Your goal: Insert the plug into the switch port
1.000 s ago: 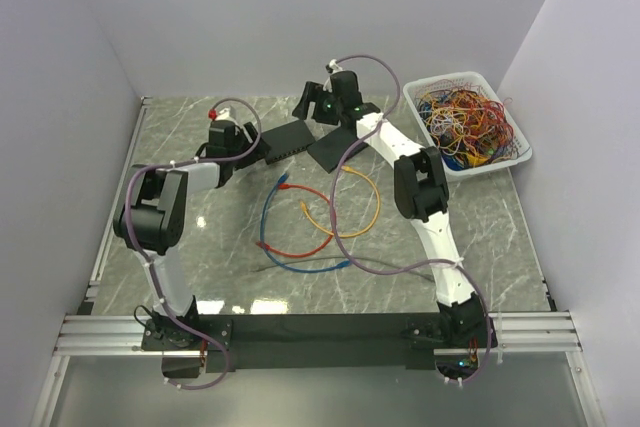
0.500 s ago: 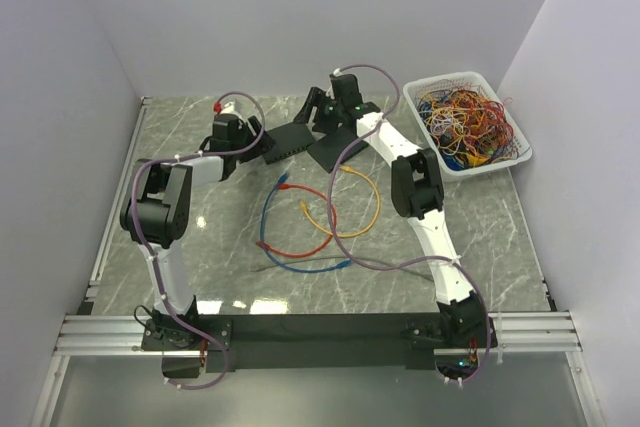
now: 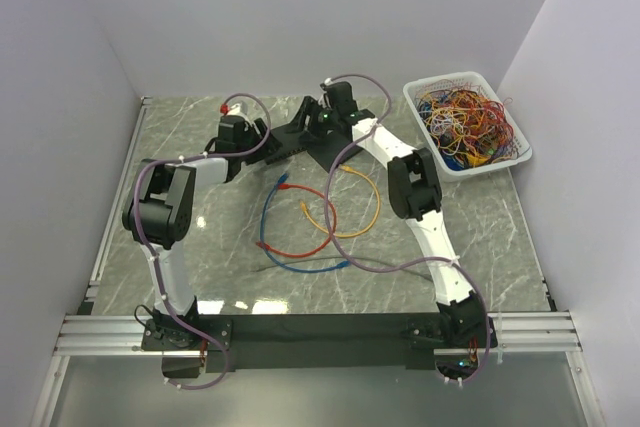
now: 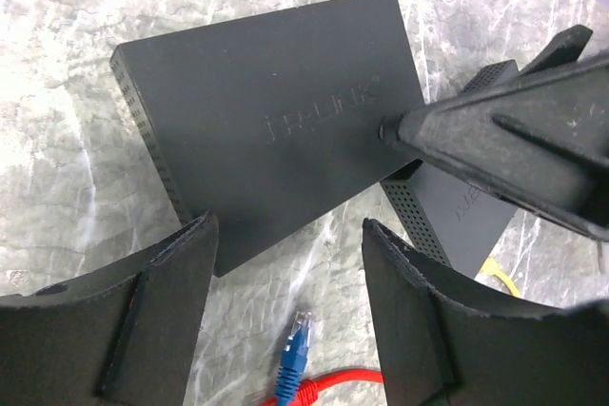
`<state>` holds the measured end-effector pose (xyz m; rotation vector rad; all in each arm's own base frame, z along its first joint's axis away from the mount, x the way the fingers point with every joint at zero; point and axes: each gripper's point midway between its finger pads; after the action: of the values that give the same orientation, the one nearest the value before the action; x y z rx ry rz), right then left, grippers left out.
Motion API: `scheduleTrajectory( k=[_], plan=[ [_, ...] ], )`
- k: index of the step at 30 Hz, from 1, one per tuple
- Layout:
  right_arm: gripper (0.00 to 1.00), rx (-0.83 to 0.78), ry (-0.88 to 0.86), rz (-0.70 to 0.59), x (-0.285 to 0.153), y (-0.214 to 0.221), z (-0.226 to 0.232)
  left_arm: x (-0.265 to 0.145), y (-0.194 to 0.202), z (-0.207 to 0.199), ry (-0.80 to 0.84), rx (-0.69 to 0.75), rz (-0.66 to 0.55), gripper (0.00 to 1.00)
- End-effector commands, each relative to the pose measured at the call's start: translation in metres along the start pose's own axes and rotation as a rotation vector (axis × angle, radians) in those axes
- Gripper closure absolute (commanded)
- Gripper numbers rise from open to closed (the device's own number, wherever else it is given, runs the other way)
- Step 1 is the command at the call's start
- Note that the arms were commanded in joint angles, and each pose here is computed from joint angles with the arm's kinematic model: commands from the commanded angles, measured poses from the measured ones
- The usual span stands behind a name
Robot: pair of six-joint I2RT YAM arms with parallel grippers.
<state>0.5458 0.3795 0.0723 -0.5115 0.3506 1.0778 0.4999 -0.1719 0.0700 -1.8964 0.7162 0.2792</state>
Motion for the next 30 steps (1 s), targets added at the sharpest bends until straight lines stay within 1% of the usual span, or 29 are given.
scheduleTrajectory(
  k=[1, 2, 3, 4, 6, 7, 9, 10, 11, 12, 13, 14, 15, 16, 17, 18, 21, 24, 25, 27, 30],
  plan=[
    [0.32, -0.007, 0.032, 0.003, -0.017, 0.009, -0.001, -0.011, -0.011, -0.001, -0.015, 0.027, -0.036, 0.32],
    [0.33, -0.015, 0.021, -0.021, -0.023, 0.006, 0.003, -0.014, -0.017, 0.000, -0.029, 0.039, -0.052, 0.31],
    [0.34, -0.060, -0.052, -0.087, -0.042, -0.010, 0.033, -0.015, -0.024, 0.004, -0.058, 0.053, -0.061, 0.30],
    [0.35, -0.049, -0.035, -0.091, -0.044, -0.005, 0.020, -0.015, -0.041, -0.002, -0.052, 0.072, -0.089, 0.30],
    [0.35, -0.086, -0.079, -0.154, -0.063, -0.017, 0.041, -0.012, -0.053, 0.002, -0.080, 0.110, -0.086, 0.30],
    [0.35, -0.091, -0.061, -0.182, -0.067, -0.024, 0.036, -0.007, -0.070, -0.001, -0.086, 0.122, -0.113, 0.30],
    [0.35, -0.082, -0.029, -0.204, -0.071, -0.032, 0.030, -0.002, -0.082, 0.008, -0.114, 0.117, -0.120, 0.30],
    [0.35, -0.075, -0.027, -0.231, -0.075, -0.047, 0.034, 0.005, -0.077, 0.016, -0.128, 0.104, -0.097, 0.30],
    [0.35, -0.049, 0.010, -0.228, -0.074, -0.052, 0.024, 0.008, -0.089, 0.015, -0.124, 0.082, -0.113, 0.30],
    [0.35, -0.021, 0.044, -0.216, -0.063, -0.053, 0.005, 0.010, -0.091, 0.022, -0.127, 0.064, -0.110, 0.30],
    [0.36, -0.014, 0.025, -0.244, -0.065, -0.069, 0.017, 0.018, -0.086, 0.027, -0.121, 0.049, -0.094, 0.30],
    [0.36, -0.001, 0.039, -0.249, -0.062, -0.077, 0.011, 0.021, -0.084, 0.029, -0.114, 0.033, -0.088, 0.30],
    [0.36, 0.052, 0.113, -0.200, -0.045, -0.068, -0.024, 0.027, -0.076, 0.035, -0.119, 0.023, -0.070, 0.30],
    [0.36, 0.035, 0.077, -0.224, -0.047, -0.083, -0.002, 0.030, -0.073, 0.034, -0.107, 0.018, -0.062, 0.30],
    [0.36, 0.048, 0.094, -0.211, -0.042, -0.083, -0.009, 0.033, -0.068, 0.035, -0.103, 0.015, -0.052, 0.31],
    [0.37, 0.083, 0.143, -0.170, -0.030, -0.073, -0.034, 0.037, -0.060, 0.039, -0.103, 0.012, -0.035, 0.31],
    [0.38, 0.097, 0.170, -0.163, -0.026, -0.068, -0.043, 0.043, -0.049, 0.038, -0.084, -0.003, -0.011, 0.31],
    [0.39, 0.121, 0.224, -0.089, -0.019, -0.044, -0.063, 0.045, -0.036, 0.039, -0.080, -0.024, 0.022, 0.31],
    [0.42, 0.114, 0.196, -0.050, -0.018, -0.038, -0.053, 0.044, -0.034, 0.037, -0.077, -0.034, 0.027, 0.31],
    [0.45, 0.123, 0.195, 0.030, -0.010, -0.013, -0.052, 0.043, -0.030, 0.031, -0.068, -0.036, 0.036, 0.31],
    [0.45, 0.119, 0.131, 0.129, 0.001, 0.020, -0.036, 0.042, -0.023, 0.020, -0.052, -0.036, 0.038, 0.31]
  ],
)
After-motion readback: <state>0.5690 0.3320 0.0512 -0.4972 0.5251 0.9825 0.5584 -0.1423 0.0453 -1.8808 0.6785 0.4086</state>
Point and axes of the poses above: each gripper's point midway between its finger pads, its own x axis out along the fingers, its own z axis along the line the jaws close on, y = z × x, and after that the axes turned 12 degrees about x, right-handed
